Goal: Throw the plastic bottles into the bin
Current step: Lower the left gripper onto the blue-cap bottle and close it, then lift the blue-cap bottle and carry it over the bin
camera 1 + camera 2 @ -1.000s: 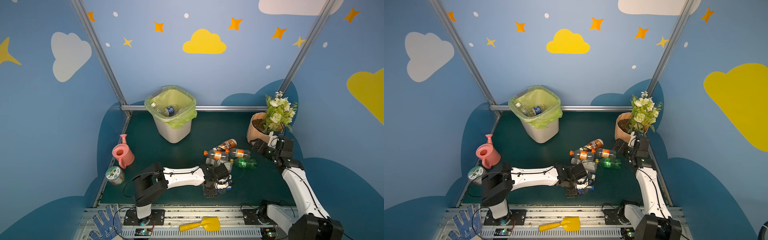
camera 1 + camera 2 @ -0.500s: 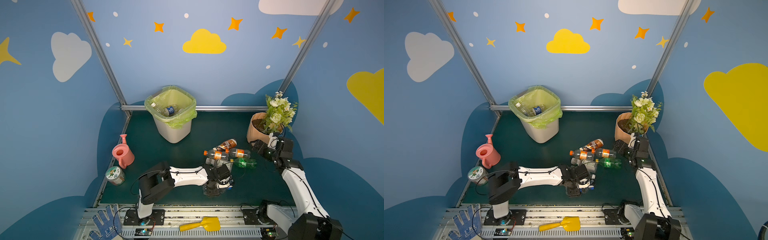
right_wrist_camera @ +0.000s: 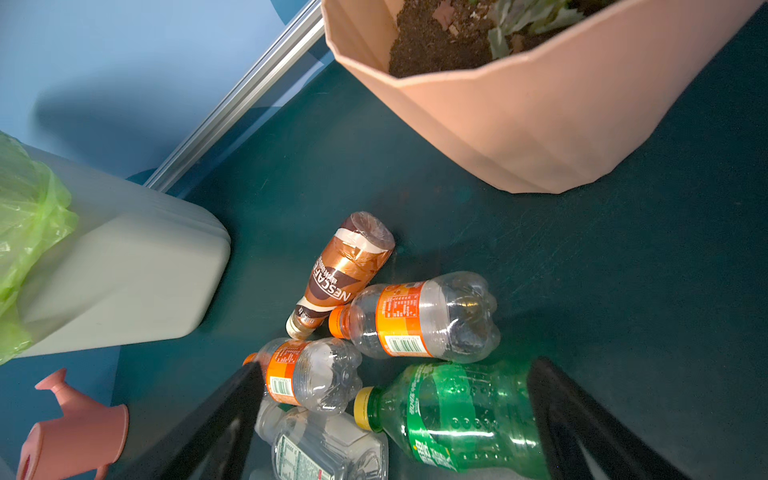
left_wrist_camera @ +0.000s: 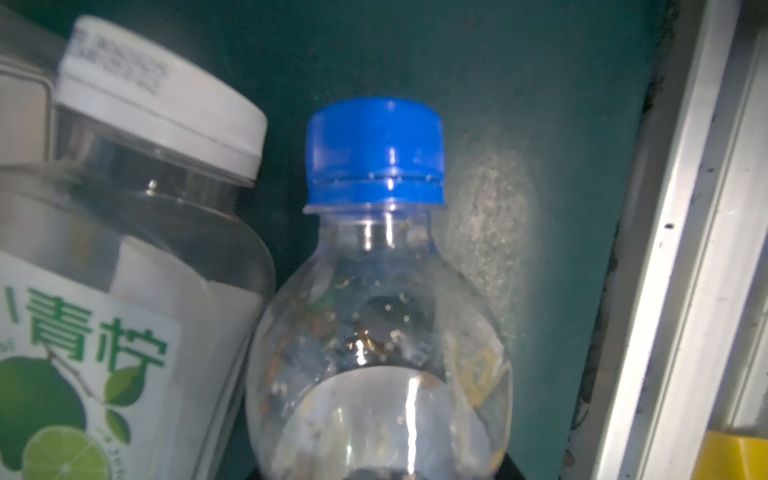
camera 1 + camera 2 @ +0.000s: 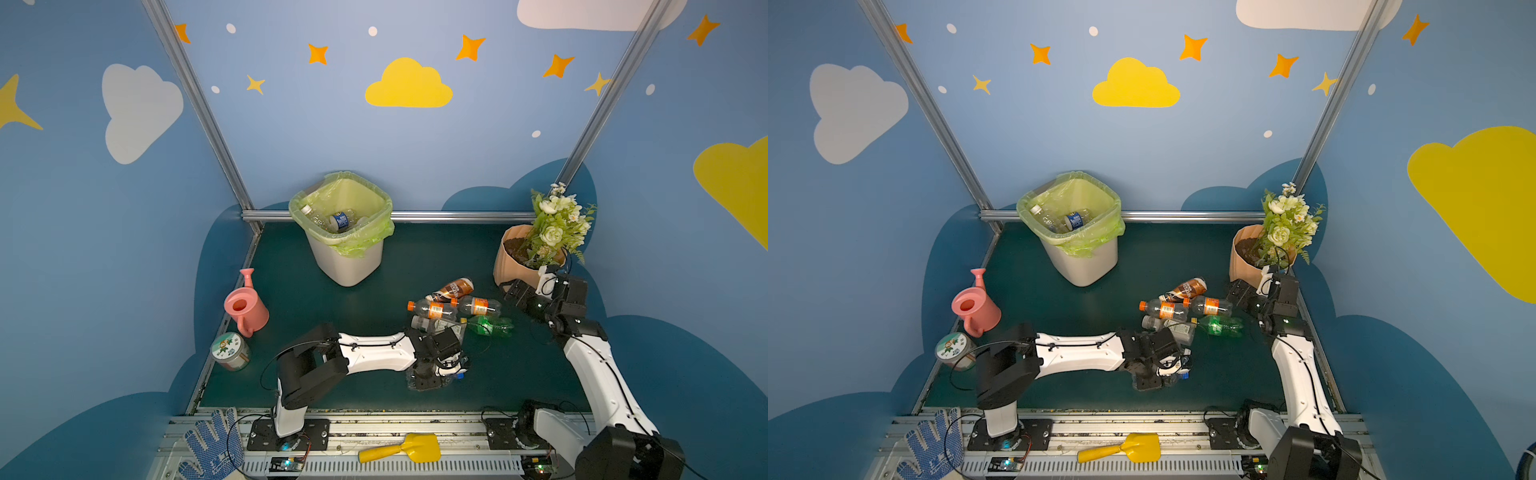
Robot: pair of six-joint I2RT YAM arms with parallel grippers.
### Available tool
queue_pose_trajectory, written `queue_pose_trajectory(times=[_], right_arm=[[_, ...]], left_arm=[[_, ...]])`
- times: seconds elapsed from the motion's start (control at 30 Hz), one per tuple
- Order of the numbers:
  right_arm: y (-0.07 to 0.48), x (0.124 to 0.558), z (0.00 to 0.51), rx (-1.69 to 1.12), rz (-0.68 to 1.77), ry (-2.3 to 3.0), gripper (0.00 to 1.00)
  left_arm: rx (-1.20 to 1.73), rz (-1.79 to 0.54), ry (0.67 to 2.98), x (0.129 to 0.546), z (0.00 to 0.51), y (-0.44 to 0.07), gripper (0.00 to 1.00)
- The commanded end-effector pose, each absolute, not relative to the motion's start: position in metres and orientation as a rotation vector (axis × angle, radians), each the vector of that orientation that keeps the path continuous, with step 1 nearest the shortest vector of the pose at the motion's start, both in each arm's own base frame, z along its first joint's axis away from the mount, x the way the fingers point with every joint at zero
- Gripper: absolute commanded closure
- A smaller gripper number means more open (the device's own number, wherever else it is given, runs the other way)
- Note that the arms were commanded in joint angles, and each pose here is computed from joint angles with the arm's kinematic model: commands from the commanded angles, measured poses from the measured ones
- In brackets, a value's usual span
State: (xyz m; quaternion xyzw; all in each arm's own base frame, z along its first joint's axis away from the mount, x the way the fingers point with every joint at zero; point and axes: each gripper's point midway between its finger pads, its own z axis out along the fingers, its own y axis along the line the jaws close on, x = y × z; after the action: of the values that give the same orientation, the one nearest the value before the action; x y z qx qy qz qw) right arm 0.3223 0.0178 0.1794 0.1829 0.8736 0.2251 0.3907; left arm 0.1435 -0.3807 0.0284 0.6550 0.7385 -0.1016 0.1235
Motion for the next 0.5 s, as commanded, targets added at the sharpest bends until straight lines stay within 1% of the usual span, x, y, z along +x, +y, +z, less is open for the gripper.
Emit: queue_pose_trajectory(times=[0.0, 0.1, 0.23, 0.33, 0.47], right_arm=[[0.018, 0.324, 0.178, 0.473, 0.594, 2.216, 0.03], [0.019, 0.324, 0.178, 0.472, 0.597, 2.215, 0.03], [0.018, 0.324, 0.178, 0.476, 0.594, 2.213, 0.03], [0.019, 0.324, 0.178, 0.477, 0.601, 2.214, 0.03], [0.022, 0.325, 0.180, 0.453, 0.621, 2.214, 0.03]], left_arm=[[1.923, -0.294, 2.190, 0.139, 0.023, -0.377, 0.51], [1.913, -0.315, 2.171, 0.139, 0.029, -0.380, 0.57], [1.836, -0.349, 2.135, 0.144, 0.053, -0.386, 0.58], [1.737, -0.375, 2.106, 0.151, 0.082, -0.391, 0.58], [1.570, -0.452, 2.013, 0.160, 0.137, -0.395, 0.59]])
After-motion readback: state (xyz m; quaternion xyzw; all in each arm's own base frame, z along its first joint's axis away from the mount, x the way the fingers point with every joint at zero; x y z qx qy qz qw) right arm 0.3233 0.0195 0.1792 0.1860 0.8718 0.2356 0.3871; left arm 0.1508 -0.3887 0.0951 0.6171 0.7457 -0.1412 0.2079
